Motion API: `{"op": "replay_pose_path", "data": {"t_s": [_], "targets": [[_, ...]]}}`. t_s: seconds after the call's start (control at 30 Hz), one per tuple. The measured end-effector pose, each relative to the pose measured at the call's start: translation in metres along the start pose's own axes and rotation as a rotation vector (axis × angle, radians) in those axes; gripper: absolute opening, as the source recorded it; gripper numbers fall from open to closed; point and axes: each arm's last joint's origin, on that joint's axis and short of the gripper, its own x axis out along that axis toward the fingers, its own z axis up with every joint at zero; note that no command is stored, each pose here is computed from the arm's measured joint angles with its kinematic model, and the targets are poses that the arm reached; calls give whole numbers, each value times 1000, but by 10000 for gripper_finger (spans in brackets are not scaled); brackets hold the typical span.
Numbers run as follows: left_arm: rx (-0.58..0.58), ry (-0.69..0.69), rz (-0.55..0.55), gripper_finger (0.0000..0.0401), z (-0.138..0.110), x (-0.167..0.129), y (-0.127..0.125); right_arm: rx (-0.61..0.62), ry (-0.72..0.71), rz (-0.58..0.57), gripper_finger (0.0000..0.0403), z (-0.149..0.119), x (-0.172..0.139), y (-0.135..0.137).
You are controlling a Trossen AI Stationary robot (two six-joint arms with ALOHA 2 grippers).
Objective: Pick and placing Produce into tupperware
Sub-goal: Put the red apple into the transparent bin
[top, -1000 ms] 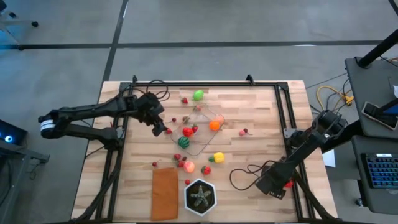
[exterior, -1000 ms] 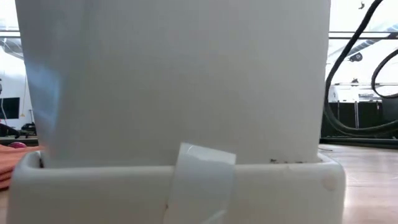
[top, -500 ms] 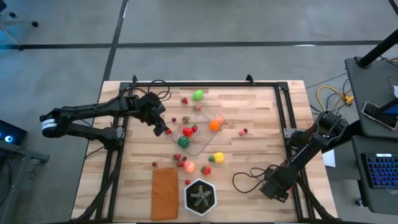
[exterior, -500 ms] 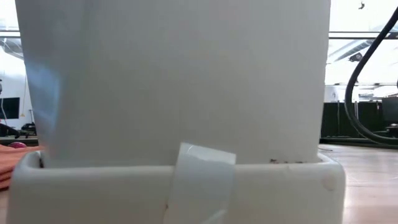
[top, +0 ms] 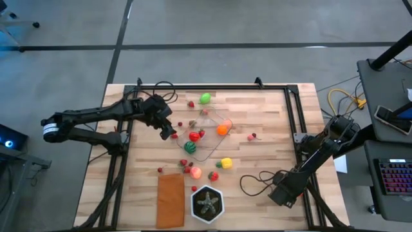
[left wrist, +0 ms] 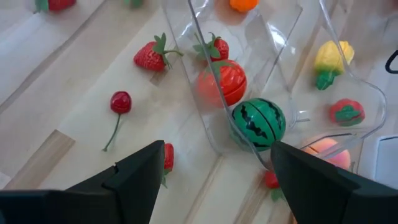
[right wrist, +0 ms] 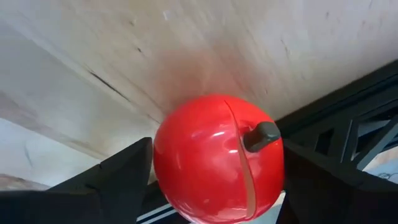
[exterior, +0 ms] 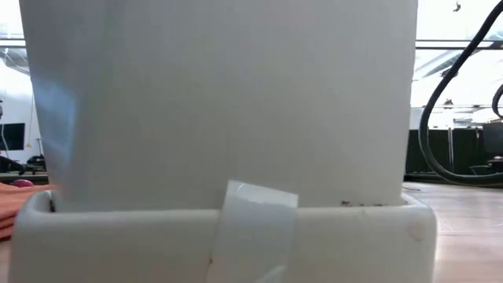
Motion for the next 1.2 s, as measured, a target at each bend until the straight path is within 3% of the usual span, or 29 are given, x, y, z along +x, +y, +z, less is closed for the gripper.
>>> {"op": "replay_pose_path", "data": {"t_s": [0.2, 0.37, 0.6, 0.83, 1.03, 1.2], "targets": [[2, -11, -4, 279, 3, -2, -1, 17, 2, 4, 281, -1, -1, 0], [2, -16, -6, 279, 4, -3, -2, 102, -60, 27, 272, -2, -7, -3], [2, -21, -8, 279, 5, -4, -3, 320, -393, 220, 283, -10, -45, -16], [-52, -10, -4, 279, 4, -2, -2, 588, -827, 505, 278, -12, -100, -62], [-108, 9, 4, 279, 4, 3, -1, 511, -925, 558, 277, 28, -134, -87], [-159, 20, 8, 279, 3, 3, -1, 423, -1137, 643, 280, 81, -174, -99]]}}
